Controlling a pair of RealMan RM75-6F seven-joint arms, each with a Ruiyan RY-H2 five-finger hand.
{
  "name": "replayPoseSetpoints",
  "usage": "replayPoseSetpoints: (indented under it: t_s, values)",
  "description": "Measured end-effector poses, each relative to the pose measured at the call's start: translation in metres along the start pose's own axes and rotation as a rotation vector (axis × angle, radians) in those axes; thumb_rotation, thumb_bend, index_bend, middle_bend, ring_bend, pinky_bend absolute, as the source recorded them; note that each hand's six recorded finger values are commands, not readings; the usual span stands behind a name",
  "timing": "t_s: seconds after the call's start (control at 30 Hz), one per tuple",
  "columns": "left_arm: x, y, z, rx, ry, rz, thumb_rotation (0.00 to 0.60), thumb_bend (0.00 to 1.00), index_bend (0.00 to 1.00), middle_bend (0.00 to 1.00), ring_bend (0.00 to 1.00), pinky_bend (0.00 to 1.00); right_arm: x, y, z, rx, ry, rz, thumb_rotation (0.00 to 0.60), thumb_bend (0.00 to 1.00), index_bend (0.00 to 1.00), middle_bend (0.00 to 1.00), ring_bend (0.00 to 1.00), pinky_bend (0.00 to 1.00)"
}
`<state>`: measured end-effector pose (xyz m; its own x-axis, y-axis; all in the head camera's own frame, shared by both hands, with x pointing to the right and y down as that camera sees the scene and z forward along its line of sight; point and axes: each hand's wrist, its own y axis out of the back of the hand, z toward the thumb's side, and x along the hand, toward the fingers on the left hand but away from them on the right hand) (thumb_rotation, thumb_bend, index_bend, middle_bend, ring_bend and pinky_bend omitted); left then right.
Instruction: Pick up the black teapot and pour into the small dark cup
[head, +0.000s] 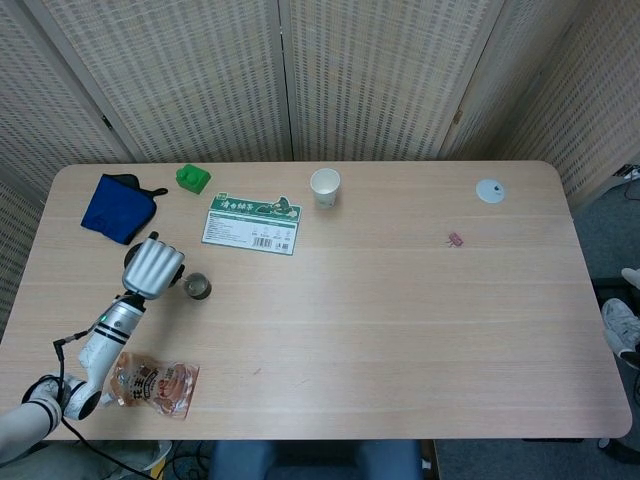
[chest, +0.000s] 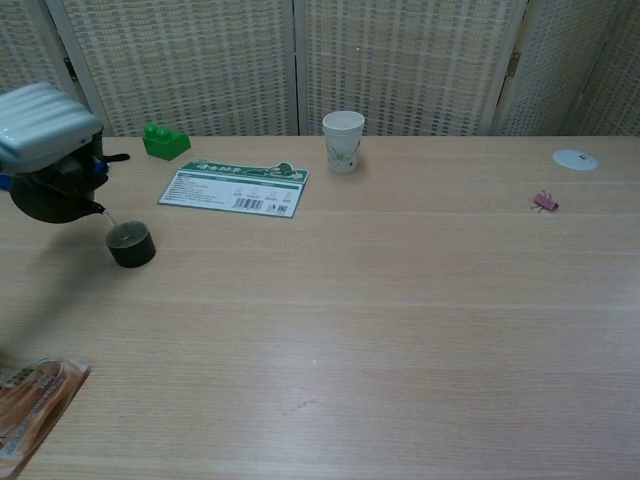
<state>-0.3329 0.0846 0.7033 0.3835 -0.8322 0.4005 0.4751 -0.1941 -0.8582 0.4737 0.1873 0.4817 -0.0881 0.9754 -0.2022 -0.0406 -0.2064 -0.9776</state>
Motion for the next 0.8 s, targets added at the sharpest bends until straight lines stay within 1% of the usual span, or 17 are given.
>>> replayPoseSetpoints:
  t_s: [0.27, 0.47, 0.6, 0.73, 0.8]
  values:
    - [0.0001, 0.0008, 0.0009, -0.013, 0.001, 0.001, 0.515, 0.43, 1.00, 1.00, 1.00, 0.53, 0.0001, -0.0001, -0.0002, 0.000, 0.000, 0.000, 0.600, 0.10, 0.24, 0.24, 0.17, 0.25]
    - [0.0007, 0.0016, 0.0012, -0.048, 0.008, 0.001, 0.512, 0.43, 1.00, 1.00, 1.00, 0.53, 0.0007, -0.0003, -0.0005, 0.000, -0.001, 0.001, 0.600, 0.10, 0.24, 0.24, 0.17, 0.25]
    - [0.0015, 0.0020, 0.0008, -0.102, 0.023, -0.006, 0.502, 0.42, 1.00, 1.00, 1.00, 0.53, 0.0010, -0.0001, -0.0010, 0.000, -0.004, 0.000, 0.600, 0.10, 0.24, 0.24, 0.17, 0.25]
    - [0.0025, 0.0021, -0.0008, -0.191, 0.053, -0.018, 0.490, 0.43, 1.00, 1.00, 1.00, 0.53, 0.0013, 0.0002, -0.0009, -0.001, -0.004, 0.000, 0.600, 0.10, 0.24, 0.24, 0.17, 0.25]
    - [0.0031, 0.0028, -0.0025, -0.222, 0.067, -0.018, 0.473, 0.43, 1.00, 1.00, 1.00, 0.53, 0.0012, 0.0005, -0.0009, -0.001, -0.004, -0.002, 0.600, 0.10, 0.24, 0.24, 0.17, 0.25]
